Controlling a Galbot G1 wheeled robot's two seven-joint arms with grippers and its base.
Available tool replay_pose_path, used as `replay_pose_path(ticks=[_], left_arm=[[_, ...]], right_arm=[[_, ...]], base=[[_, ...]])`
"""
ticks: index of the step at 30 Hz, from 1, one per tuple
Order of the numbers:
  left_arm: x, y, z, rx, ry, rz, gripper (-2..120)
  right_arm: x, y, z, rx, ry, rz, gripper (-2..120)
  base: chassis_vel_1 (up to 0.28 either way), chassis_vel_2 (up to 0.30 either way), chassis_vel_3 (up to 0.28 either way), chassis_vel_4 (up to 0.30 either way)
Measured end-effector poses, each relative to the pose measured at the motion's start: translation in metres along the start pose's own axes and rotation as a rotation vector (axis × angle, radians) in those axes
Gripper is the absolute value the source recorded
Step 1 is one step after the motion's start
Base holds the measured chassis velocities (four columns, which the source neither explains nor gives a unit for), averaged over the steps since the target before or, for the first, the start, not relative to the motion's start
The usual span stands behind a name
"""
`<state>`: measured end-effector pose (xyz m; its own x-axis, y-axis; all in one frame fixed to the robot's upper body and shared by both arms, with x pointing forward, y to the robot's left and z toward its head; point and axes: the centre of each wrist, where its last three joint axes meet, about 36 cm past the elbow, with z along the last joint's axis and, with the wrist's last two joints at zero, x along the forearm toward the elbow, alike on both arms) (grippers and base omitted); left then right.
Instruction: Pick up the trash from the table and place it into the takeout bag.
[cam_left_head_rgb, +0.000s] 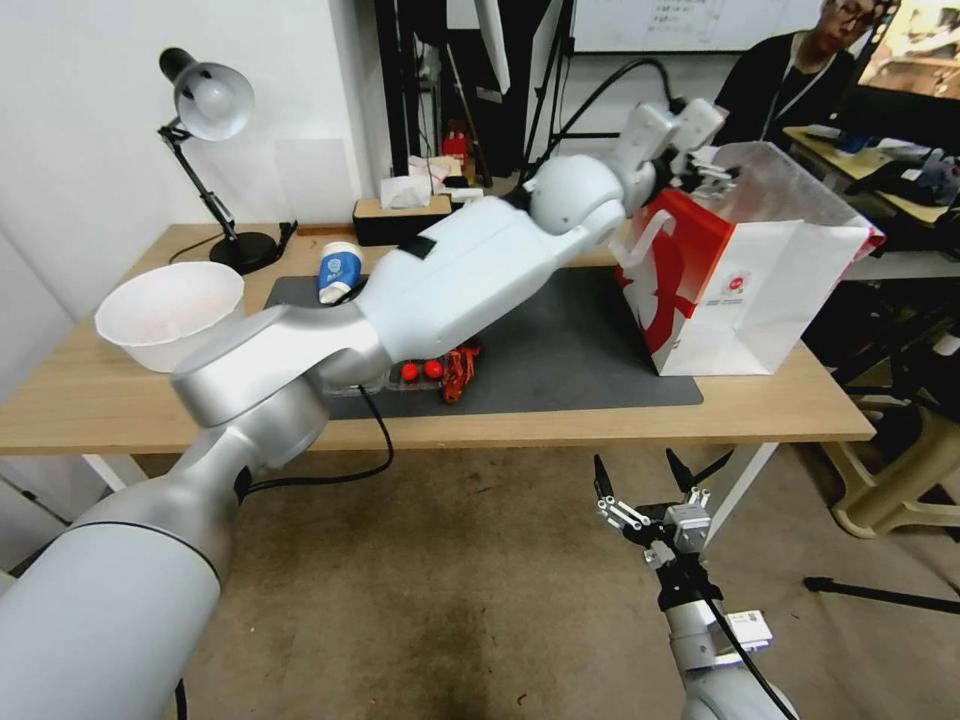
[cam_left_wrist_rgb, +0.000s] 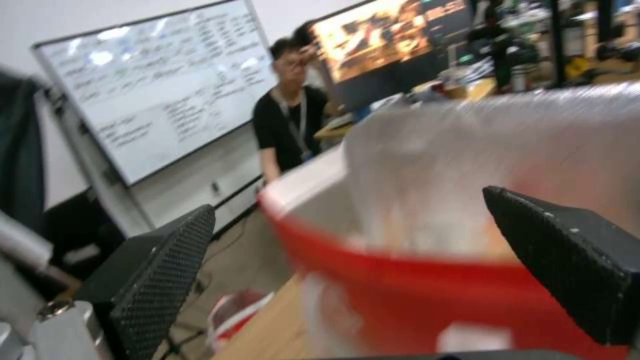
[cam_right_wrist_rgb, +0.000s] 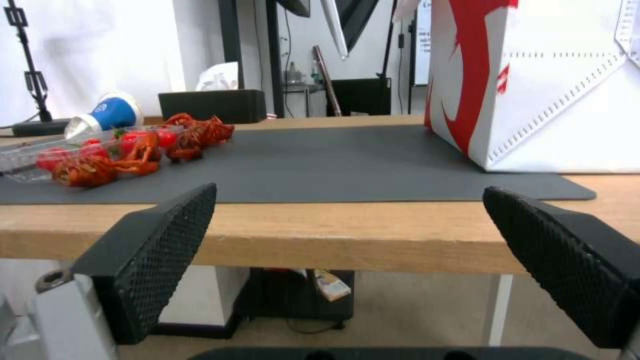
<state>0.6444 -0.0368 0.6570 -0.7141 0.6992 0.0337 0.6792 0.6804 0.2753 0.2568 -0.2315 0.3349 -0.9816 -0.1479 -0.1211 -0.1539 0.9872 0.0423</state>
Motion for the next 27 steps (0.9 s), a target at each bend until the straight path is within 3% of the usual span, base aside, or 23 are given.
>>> replay_pose_path(ticks=[2, 8, 11, 13, 15, 16, 18, 20, 23, 24, 25, 27], left_arm=[[0.019, 0.012, 0.016, 0.019, 0.001, -0.035, 100], [0.076, 0.035, 0.036, 0.054, -0.03, -0.089, 100], [0.126, 0.049, 0.062, 0.119, -0.042, -0.167, 100], [0.141, 0.051, 0.069, 0.142, -0.047, -0.195, 100], [0.173, 0.045, 0.088, 0.177, -0.054, -0.244, 100], [0.173, 0.045, 0.088, 0.177, -0.054, -0.244, 100], [0.204, 0.041, 0.099, 0.187, -0.077, -0.284, 100], [0.24, 0.031, 0.12, 0.19, -0.083, -0.328, 100], [0.261, 0.031, 0.129, 0.186, -0.083, -0.368, 100], [0.291, 0.028, 0.141, 0.179, -0.068, -0.417, 100], [0.291, 0.028, 0.141, 0.179, -0.068, -0.417, 100], [0.337, 0.011, 0.16, 0.177, -0.003, -0.482, 100]], right_arm=[[0.0, 0.0, -0.001, 0.002, -0.003, -0.003, 100], [0.0, -0.002, -0.002, 0.006, -0.002, -0.004, 100], [0.0, -0.002, -0.001, 0.004, -0.005, -0.004, 100], [0.0, -0.002, -0.001, 0.003, -0.005, -0.004, 100], [0.001, 0.0, -0.001, -0.001, -0.005, -0.008, 100], [0.001, 0.0, -0.001, -0.001, -0.005, -0.008, 100], [0.001, 0.002, 0.0, -0.004, -0.006, -0.012, 100], [0.001, 0.004, 0.0, -0.007, -0.007, -0.016, 100], [0.002, 0.006, -0.002, -0.01, -0.009, -0.02, 100], [0.003, 0.009, -0.004, -0.012, -0.014, -0.025, 100], [0.003, 0.009, -0.004, -0.012, -0.014, -0.025, 100], [0.004, 0.012, -0.011, -0.017, -0.029, -0.033, 100]], base=[[0.0, 0.0, 0.0, 0.0], [0.0, 0.0, 0.0, 0.0], [0.0, 0.0, 0.0, 0.0], [0.0, 0.0, 0.0, 0.0], [0.0, 0.0, 0.0, 0.0], [0.0, 0.0, 0.0, 0.0], [0.0, 0.0, 0.0, 0.0], [0.0, 0.0, 0.0, 0.0], [0.0, 0.0, 0.0, 0.0], [0.0, 0.0, 0.0, 0.0], [0.0, 0.0, 0.0, 0.0], [0.0, 0.0, 0.0, 0.0]])
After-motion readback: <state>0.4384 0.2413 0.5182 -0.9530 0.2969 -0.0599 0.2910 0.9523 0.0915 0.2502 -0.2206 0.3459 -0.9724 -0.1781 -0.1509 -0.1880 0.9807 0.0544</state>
